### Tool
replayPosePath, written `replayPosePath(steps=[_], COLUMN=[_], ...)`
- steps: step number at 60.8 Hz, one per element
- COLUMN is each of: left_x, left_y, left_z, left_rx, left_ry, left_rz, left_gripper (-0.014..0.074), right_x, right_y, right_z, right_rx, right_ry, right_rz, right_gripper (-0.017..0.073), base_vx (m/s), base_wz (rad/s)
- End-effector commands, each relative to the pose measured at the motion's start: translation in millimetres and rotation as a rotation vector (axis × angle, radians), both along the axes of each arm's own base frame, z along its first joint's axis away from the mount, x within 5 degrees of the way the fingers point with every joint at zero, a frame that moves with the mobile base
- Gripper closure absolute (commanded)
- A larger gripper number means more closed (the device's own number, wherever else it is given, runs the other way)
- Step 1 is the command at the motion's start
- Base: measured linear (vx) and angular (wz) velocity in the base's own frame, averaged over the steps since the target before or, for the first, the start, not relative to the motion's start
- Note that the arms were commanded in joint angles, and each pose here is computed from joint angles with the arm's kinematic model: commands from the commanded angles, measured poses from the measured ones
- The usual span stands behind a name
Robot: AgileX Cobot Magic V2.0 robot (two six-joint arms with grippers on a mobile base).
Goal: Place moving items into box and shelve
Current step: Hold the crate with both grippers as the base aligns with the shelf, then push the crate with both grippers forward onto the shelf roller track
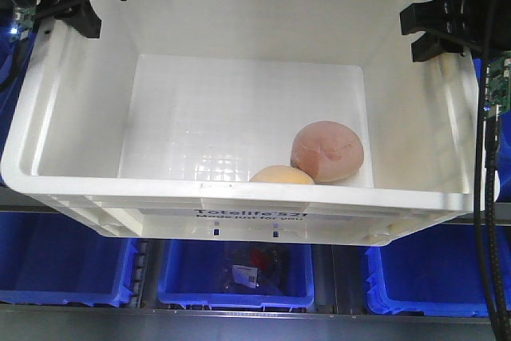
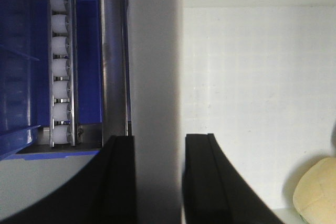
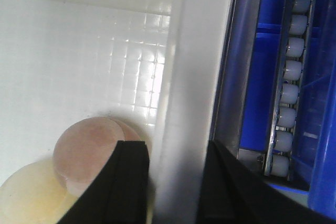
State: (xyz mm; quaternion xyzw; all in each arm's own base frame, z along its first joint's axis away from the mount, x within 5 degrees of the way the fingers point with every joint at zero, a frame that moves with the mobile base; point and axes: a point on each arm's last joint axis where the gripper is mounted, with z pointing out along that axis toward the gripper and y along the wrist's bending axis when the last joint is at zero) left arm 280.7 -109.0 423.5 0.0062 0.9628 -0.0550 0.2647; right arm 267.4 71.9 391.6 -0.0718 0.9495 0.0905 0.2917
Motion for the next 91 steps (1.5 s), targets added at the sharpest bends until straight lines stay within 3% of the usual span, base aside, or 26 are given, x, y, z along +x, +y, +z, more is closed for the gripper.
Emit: replayPosePath(steps=[1, 29, 49, 56, 69, 91], left_x=[-14.5, -14.5, -7.9, -0.4, 24.2, 74.2], left_y=[-5.6, -5.8, -8.4, -9.0, -15.3, -32.1], left_z=[30.2, 30.2, 35.6, 32.9, 17.1, 2.3], left_rx=[-0.134, -0.136, -0.168, -0.146, -0.096, -0.076], left_ry=[-0.127, -0.127, -0.215, -0.240, -0.262, -0.505], left_rz=[-0.040, -0.041, -0.045, -0.040, -0.034, -0.068], left_gripper=[0.0597, 0.0597, 0.0597, 0.0597, 0.0597, 0.0597], right_x=[-6.3, -6.3, 9.7, 19.7, 38.3, 85.9], right_y=[8.1, 8.1, 12.0, 14.2, 17.5, 25.2], right_z=[33.6, 33.6, 19.9, 14.3, 8.7, -7.1], right_rx=[0.133, 0.133, 0.125, 0.128, 0.145, 0.146], right_ry=[-0.179, -0.179, -0.144, -0.153, -0.222, -0.439], right_rz=[0.020, 0.020, 0.016, 0.009, -0.008, -0.015], right_gripper=[0.0565, 0.0565, 0.0565, 0.0565, 0.0565, 0.0565], base_vx=[0.00, 0.00, 0.00, 0.00, 0.00, 0.00], base_wz=[0.00, 0.00, 0.00, 0.00, 0.00, 0.00])
